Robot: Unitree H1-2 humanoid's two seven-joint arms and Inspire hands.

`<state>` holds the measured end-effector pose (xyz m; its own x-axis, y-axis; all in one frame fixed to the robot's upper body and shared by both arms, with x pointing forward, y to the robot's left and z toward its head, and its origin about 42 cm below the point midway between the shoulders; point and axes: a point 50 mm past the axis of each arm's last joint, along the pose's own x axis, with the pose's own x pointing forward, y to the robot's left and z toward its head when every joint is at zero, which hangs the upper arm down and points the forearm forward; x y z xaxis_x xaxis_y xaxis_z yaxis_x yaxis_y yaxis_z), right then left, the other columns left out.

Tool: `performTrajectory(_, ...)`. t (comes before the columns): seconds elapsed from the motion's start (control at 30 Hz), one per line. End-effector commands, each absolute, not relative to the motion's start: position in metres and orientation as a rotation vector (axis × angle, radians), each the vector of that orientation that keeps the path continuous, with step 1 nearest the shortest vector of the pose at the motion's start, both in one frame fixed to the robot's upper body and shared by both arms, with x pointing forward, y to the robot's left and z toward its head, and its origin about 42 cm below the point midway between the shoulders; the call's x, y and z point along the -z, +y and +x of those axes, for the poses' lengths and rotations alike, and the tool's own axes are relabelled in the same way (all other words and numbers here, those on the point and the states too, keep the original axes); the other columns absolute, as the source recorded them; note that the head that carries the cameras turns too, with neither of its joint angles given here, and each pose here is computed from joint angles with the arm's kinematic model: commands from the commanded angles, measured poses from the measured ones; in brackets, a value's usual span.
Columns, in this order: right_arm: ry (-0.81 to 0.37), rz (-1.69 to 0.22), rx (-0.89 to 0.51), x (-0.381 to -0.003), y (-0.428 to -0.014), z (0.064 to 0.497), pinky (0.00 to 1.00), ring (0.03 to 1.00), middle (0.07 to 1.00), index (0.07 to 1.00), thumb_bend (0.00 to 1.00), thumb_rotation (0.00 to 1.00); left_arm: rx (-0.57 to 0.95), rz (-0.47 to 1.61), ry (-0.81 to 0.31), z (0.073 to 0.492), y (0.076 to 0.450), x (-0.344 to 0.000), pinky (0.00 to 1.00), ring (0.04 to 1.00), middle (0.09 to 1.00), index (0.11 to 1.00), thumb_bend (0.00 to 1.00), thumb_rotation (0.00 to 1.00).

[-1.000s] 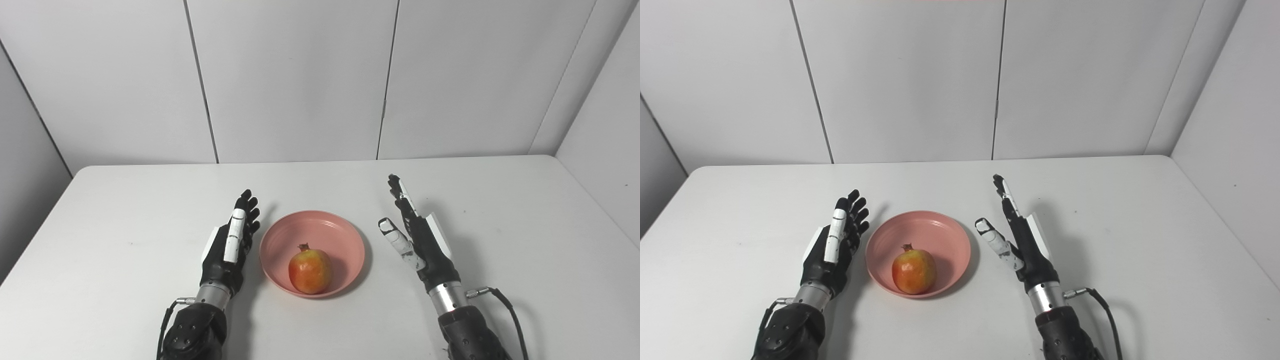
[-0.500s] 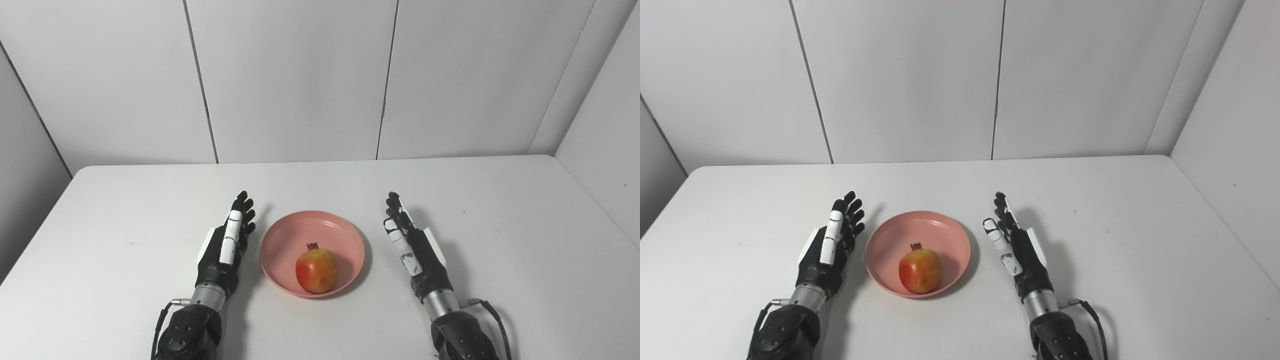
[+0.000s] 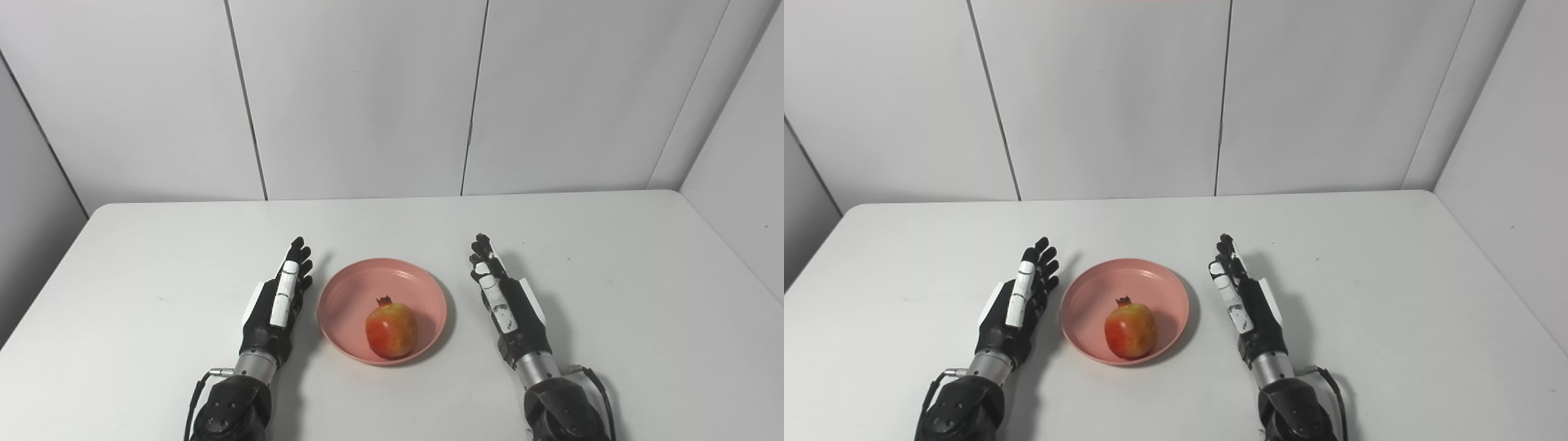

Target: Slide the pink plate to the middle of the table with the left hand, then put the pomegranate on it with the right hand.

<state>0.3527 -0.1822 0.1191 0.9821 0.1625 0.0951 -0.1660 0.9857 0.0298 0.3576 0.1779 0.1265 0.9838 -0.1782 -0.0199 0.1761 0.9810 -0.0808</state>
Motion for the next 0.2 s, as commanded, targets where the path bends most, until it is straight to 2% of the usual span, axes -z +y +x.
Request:
performTrajectory(0.0, -0.172, 0.053, -0.178, -0.138, -0.1788, 0.3644, 1.0, 1.0, 1.0, 1.0, 0.76, 0.91, 0.179, -0.067, -0.061, 0.3628, 0.1771, -0.146, 1.0, 1.0, 1.0, 1.0, 0.67, 1.0)
performTrajectory(0.17, -0.175, 0.059, -0.169, -0.1385, -0.18, 0.3652, 1.0, 1.0, 1.0, 1.0, 0.77, 0.9, 0.179, -0.064, -0.061, 0.3617, 0.1775, -0.1463, 1.0, 1.0, 1.0, 1.0, 0.67, 1.0)
